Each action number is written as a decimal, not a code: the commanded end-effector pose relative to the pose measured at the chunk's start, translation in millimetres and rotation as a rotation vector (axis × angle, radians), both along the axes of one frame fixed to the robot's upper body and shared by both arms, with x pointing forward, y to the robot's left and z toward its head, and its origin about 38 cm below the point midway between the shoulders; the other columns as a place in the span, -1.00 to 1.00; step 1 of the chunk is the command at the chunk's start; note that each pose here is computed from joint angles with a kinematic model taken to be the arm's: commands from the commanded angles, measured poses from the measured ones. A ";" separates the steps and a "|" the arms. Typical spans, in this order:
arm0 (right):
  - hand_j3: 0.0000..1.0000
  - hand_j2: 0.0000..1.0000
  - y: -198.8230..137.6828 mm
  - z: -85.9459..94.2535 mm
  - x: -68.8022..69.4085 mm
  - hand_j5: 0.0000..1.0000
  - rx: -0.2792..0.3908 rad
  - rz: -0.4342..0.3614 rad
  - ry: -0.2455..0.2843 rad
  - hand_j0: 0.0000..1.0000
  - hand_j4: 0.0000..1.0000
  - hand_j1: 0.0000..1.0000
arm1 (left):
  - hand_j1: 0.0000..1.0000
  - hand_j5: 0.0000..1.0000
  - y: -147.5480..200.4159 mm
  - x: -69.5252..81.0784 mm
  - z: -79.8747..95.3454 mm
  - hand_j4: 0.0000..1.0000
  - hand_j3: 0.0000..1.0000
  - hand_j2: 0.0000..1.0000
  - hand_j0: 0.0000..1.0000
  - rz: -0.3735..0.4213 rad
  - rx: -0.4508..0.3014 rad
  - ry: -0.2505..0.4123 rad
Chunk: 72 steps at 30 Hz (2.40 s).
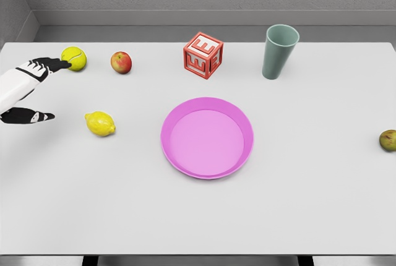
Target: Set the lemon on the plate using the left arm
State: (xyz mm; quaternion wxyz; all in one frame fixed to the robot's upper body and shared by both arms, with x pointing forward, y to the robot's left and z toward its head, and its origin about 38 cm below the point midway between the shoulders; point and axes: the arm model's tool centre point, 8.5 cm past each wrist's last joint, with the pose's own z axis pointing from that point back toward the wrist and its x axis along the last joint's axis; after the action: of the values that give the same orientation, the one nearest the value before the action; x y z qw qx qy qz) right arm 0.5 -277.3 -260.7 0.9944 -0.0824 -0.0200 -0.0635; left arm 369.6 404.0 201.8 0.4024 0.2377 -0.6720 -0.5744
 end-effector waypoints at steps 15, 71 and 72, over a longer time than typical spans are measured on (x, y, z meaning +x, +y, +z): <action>1.00 1.00 0.0 0.0 -0.1 1.00 0.000 0.000 0.001 1.00 1.00 1.00 | 1.00 1.00 -102.4 33.4 -23.4 1.00 1.00 1.00 1.00 -0.266 0.259 0.014; 1.00 1.00 0.0 0.0 -0.1 1.00 0.000 0.000 0.001 1.00 1.00 1.00 | 1.00 1.00 -76.7 39.2 -45.1 1.00 1.00 1.00 1.00 -0.325 0.514 0.157; 1.00 1.00 0.0 0.0 -0.1 1.00 0.000 0.000 0.001 1.00 1.00 1.00 | 1.00 1.00 -76.8 39.6 -44.3 1.00 1.00 1.00 1.00 -0.325 0.513 0.156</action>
State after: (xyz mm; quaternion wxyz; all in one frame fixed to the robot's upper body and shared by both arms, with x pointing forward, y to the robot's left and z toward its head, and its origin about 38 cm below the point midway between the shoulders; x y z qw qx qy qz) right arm 0.3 -277.2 -260.7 0.9944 -0.0823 -0.0194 -0.0634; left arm 410.2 327.9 160.0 0.2790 0.1800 -0.4997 -0.8001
